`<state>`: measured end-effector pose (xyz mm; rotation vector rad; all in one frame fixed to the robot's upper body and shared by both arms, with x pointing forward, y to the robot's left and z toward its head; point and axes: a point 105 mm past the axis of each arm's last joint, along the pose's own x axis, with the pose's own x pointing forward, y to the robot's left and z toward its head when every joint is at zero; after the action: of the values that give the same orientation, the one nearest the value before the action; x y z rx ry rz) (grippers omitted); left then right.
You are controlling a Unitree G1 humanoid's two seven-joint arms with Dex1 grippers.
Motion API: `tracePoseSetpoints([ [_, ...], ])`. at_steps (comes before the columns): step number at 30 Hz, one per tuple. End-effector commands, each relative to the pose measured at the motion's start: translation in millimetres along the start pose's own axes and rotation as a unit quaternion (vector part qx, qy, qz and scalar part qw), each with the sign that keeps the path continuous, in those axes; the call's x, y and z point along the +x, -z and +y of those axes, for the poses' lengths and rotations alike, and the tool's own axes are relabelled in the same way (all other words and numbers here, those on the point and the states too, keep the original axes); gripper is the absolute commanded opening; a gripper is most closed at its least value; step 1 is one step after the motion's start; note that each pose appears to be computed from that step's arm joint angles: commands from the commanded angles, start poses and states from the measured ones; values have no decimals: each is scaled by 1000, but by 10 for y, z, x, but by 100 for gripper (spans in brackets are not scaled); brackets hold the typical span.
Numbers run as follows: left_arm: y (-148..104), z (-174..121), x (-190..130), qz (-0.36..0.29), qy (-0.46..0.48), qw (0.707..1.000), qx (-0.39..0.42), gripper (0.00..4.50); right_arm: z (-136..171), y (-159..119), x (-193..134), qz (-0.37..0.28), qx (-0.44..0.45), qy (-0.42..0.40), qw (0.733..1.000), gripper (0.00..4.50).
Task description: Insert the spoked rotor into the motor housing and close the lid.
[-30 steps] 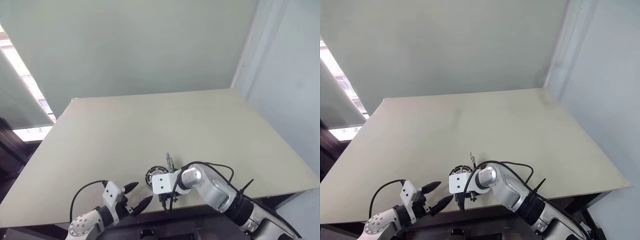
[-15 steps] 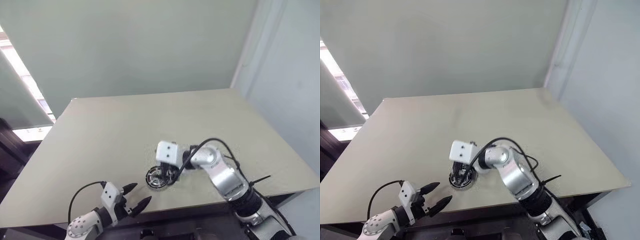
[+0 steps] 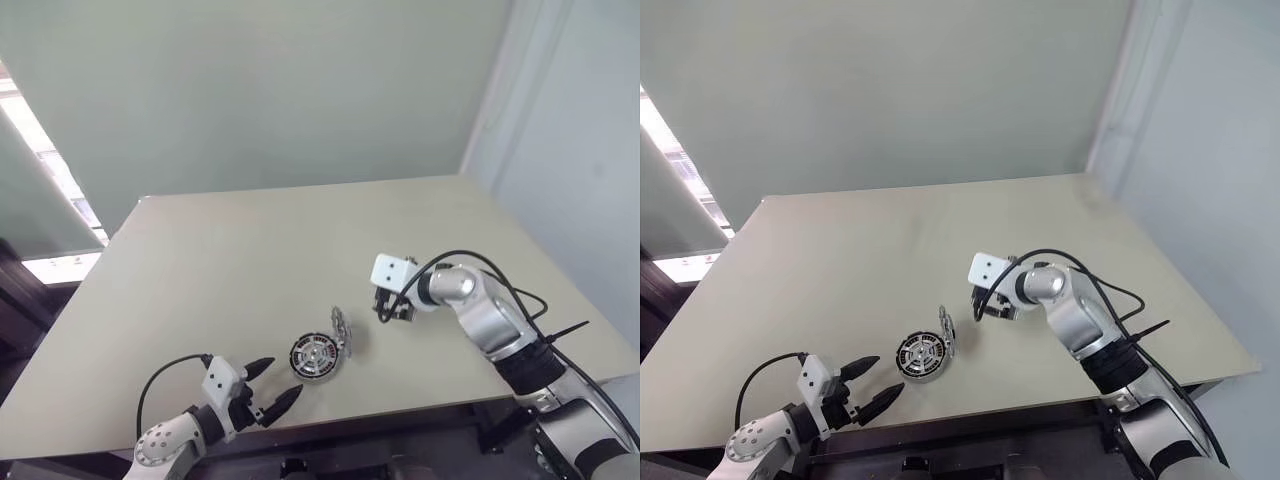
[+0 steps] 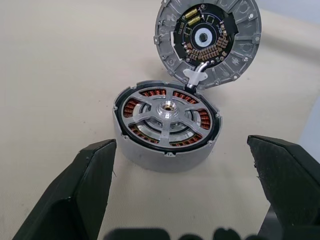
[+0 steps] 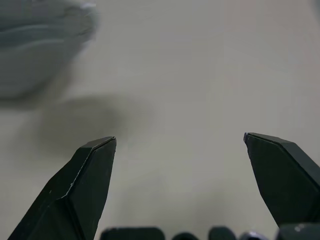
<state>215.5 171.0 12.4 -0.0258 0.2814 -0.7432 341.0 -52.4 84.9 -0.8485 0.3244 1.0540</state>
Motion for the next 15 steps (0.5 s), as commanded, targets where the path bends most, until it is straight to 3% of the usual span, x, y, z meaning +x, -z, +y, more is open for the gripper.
tracePoseSetpoints([
  [1, -95, 65, -38, -11, -7, 1000, 17, 450, 212, -322, 56, -72, 21, -48, 996, 447],
  [6, -101, 73, -49, -9, -7, 1000, 20, 450, 505, -619, 239, -131, 76, -94, 984, 447],
  [15, -107, 65, -67, -10, -12, 1000, 20, 450, 599, -645, 429, -141, 105, -99, 979, 447],
])
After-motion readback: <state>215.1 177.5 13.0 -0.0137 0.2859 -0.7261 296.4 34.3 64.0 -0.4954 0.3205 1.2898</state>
